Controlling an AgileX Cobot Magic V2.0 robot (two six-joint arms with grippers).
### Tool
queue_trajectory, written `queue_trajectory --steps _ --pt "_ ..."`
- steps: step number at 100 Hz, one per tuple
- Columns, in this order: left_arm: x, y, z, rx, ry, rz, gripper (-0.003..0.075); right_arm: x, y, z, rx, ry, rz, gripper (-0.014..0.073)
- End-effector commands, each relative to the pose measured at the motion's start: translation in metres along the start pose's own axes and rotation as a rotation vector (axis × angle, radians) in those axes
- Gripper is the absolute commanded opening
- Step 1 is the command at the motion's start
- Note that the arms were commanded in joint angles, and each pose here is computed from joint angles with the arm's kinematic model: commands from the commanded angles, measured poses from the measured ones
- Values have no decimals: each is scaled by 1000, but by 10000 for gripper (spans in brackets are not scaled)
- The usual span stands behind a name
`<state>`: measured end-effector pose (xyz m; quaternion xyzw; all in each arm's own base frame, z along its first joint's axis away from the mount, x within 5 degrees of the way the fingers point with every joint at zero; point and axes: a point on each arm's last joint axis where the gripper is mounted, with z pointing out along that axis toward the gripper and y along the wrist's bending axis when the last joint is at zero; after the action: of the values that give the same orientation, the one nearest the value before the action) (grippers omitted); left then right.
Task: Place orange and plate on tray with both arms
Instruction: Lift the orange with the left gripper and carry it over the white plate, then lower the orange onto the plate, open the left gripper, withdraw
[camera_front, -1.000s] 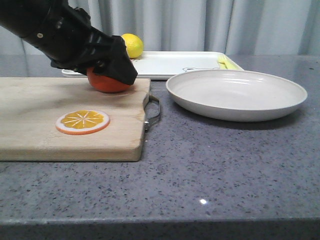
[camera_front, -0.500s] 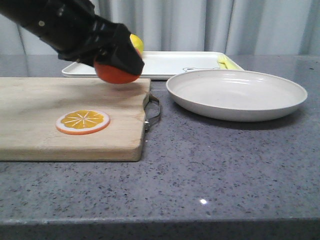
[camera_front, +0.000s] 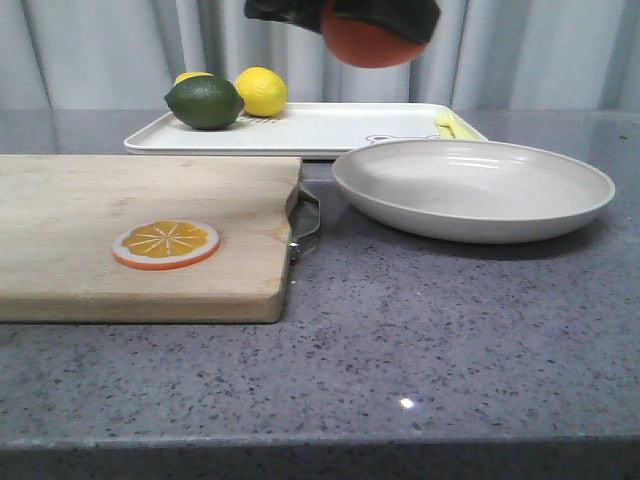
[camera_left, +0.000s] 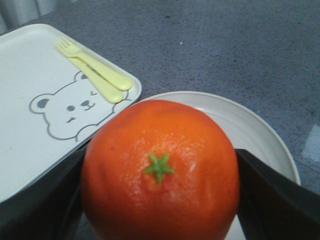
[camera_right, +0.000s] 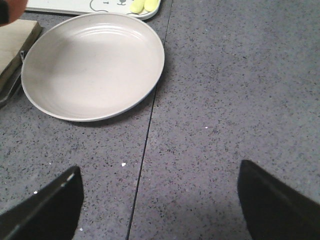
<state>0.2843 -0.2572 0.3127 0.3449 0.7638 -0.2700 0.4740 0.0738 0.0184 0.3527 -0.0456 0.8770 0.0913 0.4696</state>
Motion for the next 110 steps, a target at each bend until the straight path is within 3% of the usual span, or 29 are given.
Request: queue_trajectory --steps 1,33,69,78,101,110 --pt "-21 -10 -1 -3 -76 10 295 -14 1 -5 -4 -88 1 624" --pt "-3 -12 54 28 1 -1 295 -14 1 -5 -4 -87 1 624" --pt "19 -9 76 50 69 -39 307 -14 1 -5 -4 -87 1 624" --pt "20 -10 76 55 73 -40 375 -14 1 -5 -4 -87 1 624" --pt "20 -10 76 63 77 -40 686 -14 1 -5 -4 -87 1 624" --pt "20 -13 76 87 84 -52 689 -14 1 -5 -4 -87 1 624"
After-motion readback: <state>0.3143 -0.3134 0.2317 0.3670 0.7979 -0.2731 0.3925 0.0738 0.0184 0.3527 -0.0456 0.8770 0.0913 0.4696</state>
